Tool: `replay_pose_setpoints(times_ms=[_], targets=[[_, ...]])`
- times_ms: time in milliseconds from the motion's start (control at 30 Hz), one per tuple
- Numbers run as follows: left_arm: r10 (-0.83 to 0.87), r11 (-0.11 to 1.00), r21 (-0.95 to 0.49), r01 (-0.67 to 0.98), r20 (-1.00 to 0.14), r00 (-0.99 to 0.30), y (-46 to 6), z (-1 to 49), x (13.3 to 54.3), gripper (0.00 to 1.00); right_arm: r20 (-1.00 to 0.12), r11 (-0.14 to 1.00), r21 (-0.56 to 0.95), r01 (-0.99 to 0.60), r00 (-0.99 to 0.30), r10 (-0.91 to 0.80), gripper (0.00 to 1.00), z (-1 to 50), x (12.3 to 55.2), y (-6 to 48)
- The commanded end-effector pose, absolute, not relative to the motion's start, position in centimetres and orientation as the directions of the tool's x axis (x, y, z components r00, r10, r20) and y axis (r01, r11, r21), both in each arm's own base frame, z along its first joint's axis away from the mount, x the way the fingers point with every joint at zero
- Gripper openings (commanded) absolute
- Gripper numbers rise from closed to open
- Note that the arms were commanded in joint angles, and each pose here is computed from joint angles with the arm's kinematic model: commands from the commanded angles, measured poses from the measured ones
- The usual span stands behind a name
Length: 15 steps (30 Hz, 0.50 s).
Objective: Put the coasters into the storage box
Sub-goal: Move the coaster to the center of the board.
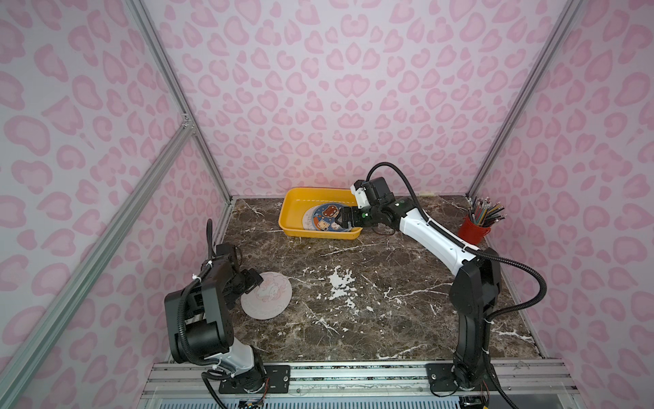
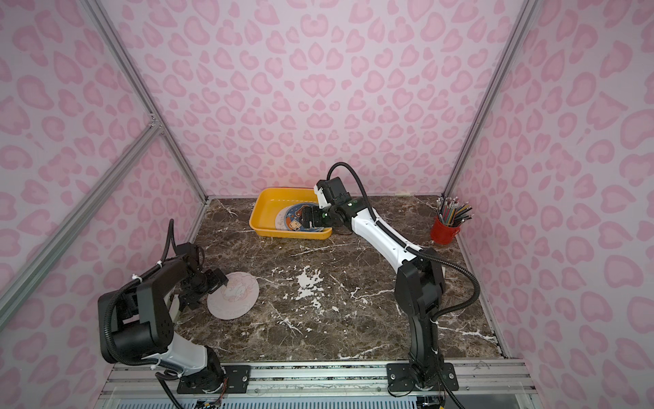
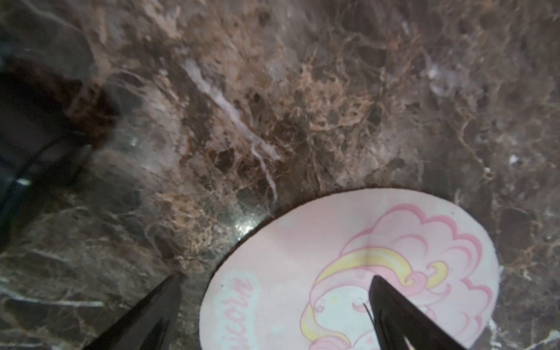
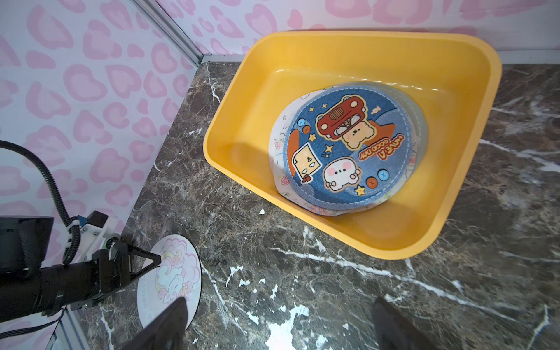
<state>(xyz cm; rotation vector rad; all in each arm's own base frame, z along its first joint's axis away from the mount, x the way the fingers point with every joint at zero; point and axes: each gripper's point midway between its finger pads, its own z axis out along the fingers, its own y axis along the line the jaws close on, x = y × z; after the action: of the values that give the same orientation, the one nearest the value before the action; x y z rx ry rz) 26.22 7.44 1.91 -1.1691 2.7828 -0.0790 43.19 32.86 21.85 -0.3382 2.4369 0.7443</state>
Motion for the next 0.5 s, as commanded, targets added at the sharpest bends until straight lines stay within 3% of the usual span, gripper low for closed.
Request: replay_pose_setpoints(times_ms=[0, 467], targets=[[-0.716, 0.696, -0.134, -0.705, -0.064, -0.695, 6.6, 1.5, 26.3, 0.99, -0.596, 0.821, 0.426, -0.379, -0.801, -0.060, 0.96, 22.0, 43.4, 32.3], [-0.644, 0.754, -0.195, -0.628, -0.030, -0.764, 2.8, 1.0, 26.6, 0.99, -0.607, 0.824, 0.431, -0.369, -0.794, -0.038, 0.97, 22.2, 42.5, 31.1]])
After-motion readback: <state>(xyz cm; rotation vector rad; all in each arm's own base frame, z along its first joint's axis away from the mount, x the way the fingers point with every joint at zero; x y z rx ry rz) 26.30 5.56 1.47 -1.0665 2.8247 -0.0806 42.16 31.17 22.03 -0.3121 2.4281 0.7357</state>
